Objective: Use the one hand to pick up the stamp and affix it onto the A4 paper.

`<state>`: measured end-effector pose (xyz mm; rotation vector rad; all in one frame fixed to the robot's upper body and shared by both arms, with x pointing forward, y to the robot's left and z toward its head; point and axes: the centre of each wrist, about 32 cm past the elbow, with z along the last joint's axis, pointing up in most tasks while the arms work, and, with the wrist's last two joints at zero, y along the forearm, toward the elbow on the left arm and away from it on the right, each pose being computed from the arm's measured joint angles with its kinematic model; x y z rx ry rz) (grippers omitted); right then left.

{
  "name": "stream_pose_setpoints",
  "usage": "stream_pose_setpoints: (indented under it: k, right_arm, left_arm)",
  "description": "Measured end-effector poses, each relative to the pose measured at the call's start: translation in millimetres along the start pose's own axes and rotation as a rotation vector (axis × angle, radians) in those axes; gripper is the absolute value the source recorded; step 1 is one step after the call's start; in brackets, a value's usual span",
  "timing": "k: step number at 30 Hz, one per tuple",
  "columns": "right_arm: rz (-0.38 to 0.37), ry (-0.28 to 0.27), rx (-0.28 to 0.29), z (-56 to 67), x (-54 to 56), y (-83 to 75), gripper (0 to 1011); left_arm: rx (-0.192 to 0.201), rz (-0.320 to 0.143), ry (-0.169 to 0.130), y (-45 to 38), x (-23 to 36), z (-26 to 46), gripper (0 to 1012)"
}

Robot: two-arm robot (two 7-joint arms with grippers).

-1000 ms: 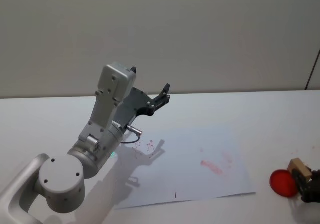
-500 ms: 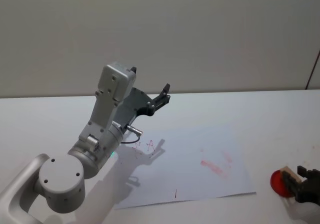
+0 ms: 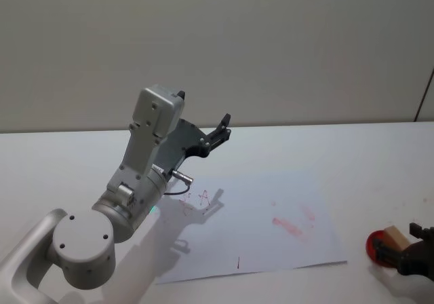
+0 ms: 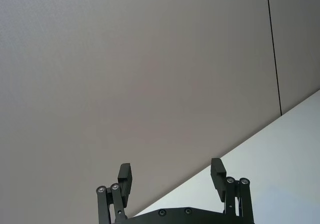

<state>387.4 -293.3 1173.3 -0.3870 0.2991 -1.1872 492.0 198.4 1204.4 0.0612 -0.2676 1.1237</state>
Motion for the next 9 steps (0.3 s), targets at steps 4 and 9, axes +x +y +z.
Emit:
stream_pose_setpoints:
  k: [4,9]
  right_arm:
    - [0.001,-0.001,-0.001,0.1,0.0,0.4,960]
    - [0.001,-0.002,-0.001,0.2,0.1,0.8,1001]
  left_arm:
    - [0.0,0.0,0.0,0.0,0.0,0.0,1001]
    - [0.0,0.0,0.0,0.0,0.0,0.0,1001]
